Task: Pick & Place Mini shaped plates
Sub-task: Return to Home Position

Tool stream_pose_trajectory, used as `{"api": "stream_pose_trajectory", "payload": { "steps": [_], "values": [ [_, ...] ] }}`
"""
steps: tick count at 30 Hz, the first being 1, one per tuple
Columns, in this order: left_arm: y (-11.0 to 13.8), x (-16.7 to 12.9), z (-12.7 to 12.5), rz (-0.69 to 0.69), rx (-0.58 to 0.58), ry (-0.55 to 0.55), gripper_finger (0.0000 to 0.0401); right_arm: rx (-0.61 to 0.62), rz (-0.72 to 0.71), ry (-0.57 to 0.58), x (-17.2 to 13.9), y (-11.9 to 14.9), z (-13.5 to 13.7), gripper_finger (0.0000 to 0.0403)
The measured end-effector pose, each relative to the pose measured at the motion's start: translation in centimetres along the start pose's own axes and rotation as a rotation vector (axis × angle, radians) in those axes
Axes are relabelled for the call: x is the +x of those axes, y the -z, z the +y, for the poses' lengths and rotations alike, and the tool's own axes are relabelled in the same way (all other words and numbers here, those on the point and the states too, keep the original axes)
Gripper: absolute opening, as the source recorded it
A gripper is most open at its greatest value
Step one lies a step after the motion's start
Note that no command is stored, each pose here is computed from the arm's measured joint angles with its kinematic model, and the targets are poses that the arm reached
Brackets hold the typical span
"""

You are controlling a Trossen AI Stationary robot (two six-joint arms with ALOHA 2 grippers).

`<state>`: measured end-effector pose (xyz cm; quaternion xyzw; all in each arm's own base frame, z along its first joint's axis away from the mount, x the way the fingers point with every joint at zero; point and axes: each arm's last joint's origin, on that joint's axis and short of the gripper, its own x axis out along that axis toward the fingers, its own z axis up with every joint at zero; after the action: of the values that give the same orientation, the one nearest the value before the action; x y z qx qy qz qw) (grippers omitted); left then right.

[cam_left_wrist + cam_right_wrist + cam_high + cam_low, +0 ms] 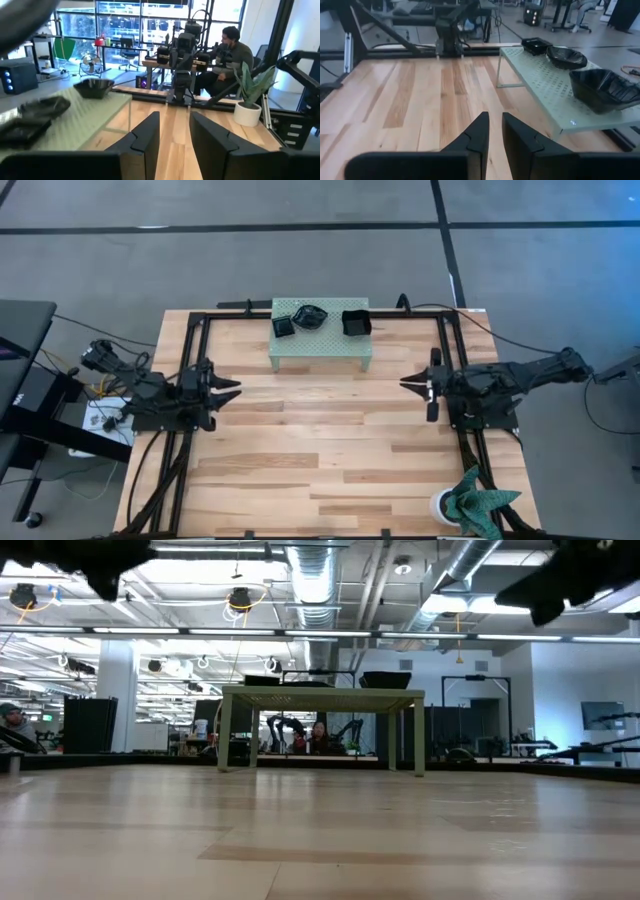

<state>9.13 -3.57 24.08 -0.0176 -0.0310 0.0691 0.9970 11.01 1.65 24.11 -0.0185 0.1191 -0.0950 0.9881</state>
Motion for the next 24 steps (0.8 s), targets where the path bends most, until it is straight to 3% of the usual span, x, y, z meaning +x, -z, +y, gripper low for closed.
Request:
{"api": "stream_pose_trajectory", "payload": {
  "steps": [10, 17, 24],
  "values": [
    [4.2, -1.2, 1.0, -0.052, -0.033, 0.001, 0.0108, 0.04, -0.083, -0.005, -0.6, 4.1, -0.5, 0.0047],
    [5.4, -1.0, 0.4, -0.074, -0.035, 0.123, 0.0108, 0.068, -0.158, -0.01, -0.6, 6.4, -0.6, 0.0047],
    [6.0, -0.9, 0.3, -0.079, -0.021, 0.125, 0.0108, 0.046, -0.155, -0.017, -0.1, 7.1, -0.4, 0.0047]
  ]
}}
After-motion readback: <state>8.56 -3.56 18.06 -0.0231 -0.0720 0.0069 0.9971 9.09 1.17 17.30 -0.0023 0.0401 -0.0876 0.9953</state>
